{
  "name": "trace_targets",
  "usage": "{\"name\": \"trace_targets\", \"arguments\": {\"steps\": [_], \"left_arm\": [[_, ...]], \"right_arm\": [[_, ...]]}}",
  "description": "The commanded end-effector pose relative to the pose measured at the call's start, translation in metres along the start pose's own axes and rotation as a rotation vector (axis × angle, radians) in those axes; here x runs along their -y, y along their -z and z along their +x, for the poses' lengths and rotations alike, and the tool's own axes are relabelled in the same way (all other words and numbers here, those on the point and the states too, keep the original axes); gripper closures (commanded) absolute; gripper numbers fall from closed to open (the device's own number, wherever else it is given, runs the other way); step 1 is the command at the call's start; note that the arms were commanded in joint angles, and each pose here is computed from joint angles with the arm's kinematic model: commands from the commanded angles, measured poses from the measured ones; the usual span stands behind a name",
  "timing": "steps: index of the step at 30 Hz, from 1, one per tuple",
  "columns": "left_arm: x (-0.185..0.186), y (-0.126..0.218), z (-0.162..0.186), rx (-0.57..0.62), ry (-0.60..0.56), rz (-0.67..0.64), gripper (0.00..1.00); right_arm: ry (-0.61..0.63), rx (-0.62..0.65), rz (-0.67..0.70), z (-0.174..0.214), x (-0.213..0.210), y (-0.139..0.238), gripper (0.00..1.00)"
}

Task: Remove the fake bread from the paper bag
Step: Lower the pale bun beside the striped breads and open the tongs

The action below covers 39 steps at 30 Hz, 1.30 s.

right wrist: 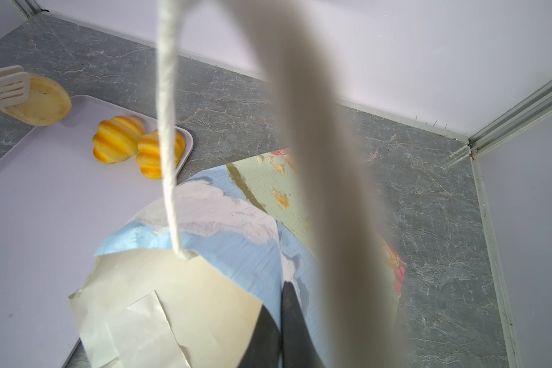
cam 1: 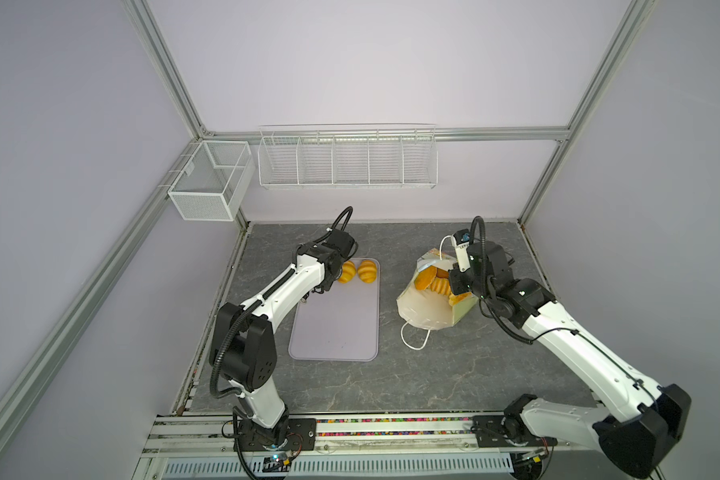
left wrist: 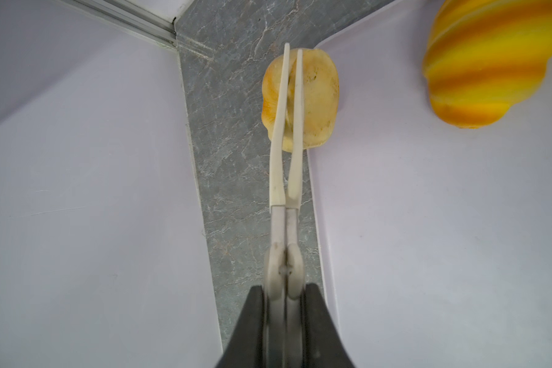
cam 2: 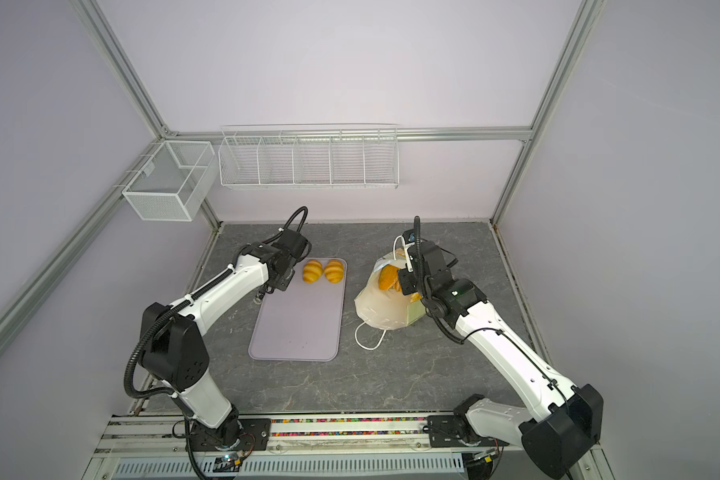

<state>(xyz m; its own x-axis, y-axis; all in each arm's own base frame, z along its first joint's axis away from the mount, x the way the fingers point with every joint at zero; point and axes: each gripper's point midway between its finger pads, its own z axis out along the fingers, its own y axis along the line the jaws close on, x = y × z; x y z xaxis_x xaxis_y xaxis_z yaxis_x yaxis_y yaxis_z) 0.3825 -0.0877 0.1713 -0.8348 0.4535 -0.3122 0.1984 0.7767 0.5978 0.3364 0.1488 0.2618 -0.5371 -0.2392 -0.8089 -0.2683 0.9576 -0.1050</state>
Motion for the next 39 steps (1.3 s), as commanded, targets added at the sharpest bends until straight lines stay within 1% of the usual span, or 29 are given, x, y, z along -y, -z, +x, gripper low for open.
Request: {"name": "trace_targets", "arguments": {"steps": [1,7,11,14,17,21,23,27,31,34,39], "left_arm": [[-0.010,0.000,0.002,-0.013,-0.066,-0.098,1.00],[0.023,-0.008,0.002,-0.030,-0.170,-0.106,1.00],[0.047,-0.018,0.009,-0.081,-0.242,-0.131,1.00],[0.062,-0.021,0.012,-0.108,-0.264,-0.118,1.00],[0.076,-0.015,0.011,-0.088,-0.252,-0.067,1.00],[0.091,-0.005,0.009,-0.063,-0.195,0.055,0.92],[0.095,-0.001,0.009,-0.059,-0.179,0.091,0.88],[0.098,0.002,0.013,-0.080,-0.182,0.124,0.76],[0.098,0.005,0.018,-0.110,-0.186,0.138,0.68],[0.098,0.008,0.020,-0.132,-0.181,0.149,0.64],[0.096,0.017,0.019,-0.129,-0.164,0.179,0.63]], "right_arm": [[0.005,-0.043,0.013,0.016,0.005,-0.005,0.94],[0.006,-0.045,0.016,0.017,0.005,-0.005,0.93],[0.004,-0.044,0.021,0.018,0.008,-0.002,0.93],[0.005,-0.044,0.025,0.019,0.008,-0.001,0.93],[0.008,-0.042,0.030,0.019,0.010,0.001,0.93],[0.007,-0.038,0.033,0.019,0.011,0.003,0.93],[0.006,-0.035,0.032,0.018,0.011,0.003,0.93],[0.006,-0.034,0.028,0.017,0.010,0.004,0.93],[0.006,-0.032,0.027,0.016,0.011,0.005,0.93],[0.006,-0.030,0.026,0.016,0.011,0.006,0.93],[0.007,-0.031,0.024,0.016,0.010,0.006,0.94]]}}
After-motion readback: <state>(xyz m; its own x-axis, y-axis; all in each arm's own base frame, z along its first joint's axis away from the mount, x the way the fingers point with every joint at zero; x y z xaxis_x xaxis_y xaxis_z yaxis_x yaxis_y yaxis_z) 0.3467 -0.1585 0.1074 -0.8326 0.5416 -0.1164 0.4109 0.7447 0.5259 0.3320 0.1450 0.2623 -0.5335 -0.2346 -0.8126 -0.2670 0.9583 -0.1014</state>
